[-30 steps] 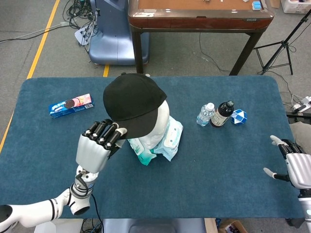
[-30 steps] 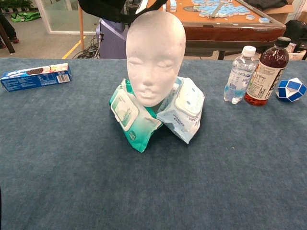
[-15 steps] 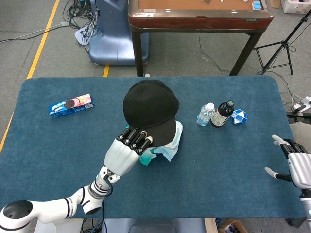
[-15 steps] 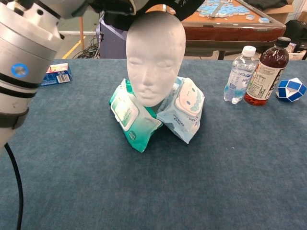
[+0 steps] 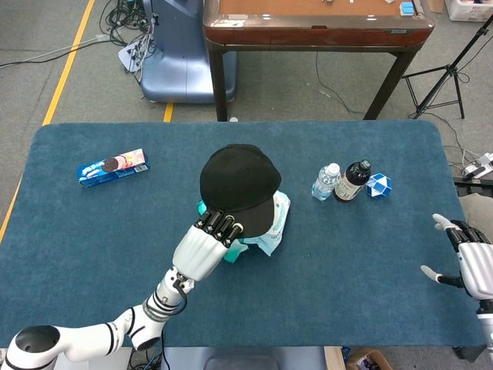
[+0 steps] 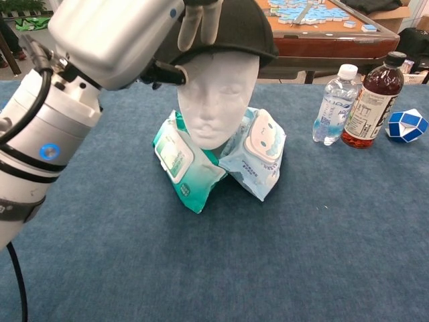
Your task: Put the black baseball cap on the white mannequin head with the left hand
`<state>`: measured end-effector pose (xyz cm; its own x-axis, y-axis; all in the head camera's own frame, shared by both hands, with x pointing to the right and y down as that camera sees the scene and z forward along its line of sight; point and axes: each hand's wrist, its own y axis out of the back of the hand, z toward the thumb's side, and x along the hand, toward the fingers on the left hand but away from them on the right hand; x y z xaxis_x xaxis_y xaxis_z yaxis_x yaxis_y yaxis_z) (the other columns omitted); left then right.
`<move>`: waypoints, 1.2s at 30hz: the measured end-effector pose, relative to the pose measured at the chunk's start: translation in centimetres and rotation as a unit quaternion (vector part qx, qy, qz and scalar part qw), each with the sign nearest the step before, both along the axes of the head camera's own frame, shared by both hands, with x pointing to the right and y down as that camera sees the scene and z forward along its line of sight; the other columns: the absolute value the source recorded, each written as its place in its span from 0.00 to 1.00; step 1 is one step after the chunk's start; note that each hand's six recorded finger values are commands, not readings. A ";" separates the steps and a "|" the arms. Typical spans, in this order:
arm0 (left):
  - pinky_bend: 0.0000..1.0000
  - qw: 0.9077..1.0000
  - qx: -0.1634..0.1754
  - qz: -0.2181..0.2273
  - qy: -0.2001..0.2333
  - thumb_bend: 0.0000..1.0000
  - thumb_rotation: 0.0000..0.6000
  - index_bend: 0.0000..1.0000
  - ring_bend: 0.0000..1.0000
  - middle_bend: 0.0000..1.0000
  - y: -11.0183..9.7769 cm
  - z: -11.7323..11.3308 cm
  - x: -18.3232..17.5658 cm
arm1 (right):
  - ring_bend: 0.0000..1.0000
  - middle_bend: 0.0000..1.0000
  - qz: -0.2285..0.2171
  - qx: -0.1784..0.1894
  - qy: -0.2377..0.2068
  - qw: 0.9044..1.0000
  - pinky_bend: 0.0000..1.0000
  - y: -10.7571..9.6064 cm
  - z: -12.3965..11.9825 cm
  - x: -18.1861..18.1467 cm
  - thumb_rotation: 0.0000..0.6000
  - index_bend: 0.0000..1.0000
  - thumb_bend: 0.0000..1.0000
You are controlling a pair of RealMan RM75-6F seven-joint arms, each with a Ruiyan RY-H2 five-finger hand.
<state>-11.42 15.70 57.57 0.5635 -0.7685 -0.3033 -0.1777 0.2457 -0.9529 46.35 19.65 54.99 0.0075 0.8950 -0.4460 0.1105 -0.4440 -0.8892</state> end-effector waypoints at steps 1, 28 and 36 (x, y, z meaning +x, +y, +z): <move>0.73 1.000 -0.003 -0.001 -0.006 0.19 1.00 0.39 0.46 0.63 0.2 0.1 -0.1 | 0.17 0.28 0.000 0.000 0.000 1.000 0.22 0.0 0.0 0.0 1.00 0.15 0.00; 0.73 0.976 -0.103 -0.136 -0.138 0.08 1.00 0.01 0.45 0.60 1.6 2.3 -11.0 | 0.17 0.28 -0.005 -0.008 0.009 1.000 0.22 0.0 0.6 -0.4 1.00 0.15 0.00; 0.73 0.960 -0.139 -0.189 -0.153 0.08 1.00 0.21 0.47 0.60 2.5 2.5 -16.6 | 0.17 0.28 -0.004 -0.009 0.014 1.000 0.21 0.0 0.8 -0.5 1.00 0.15 0.00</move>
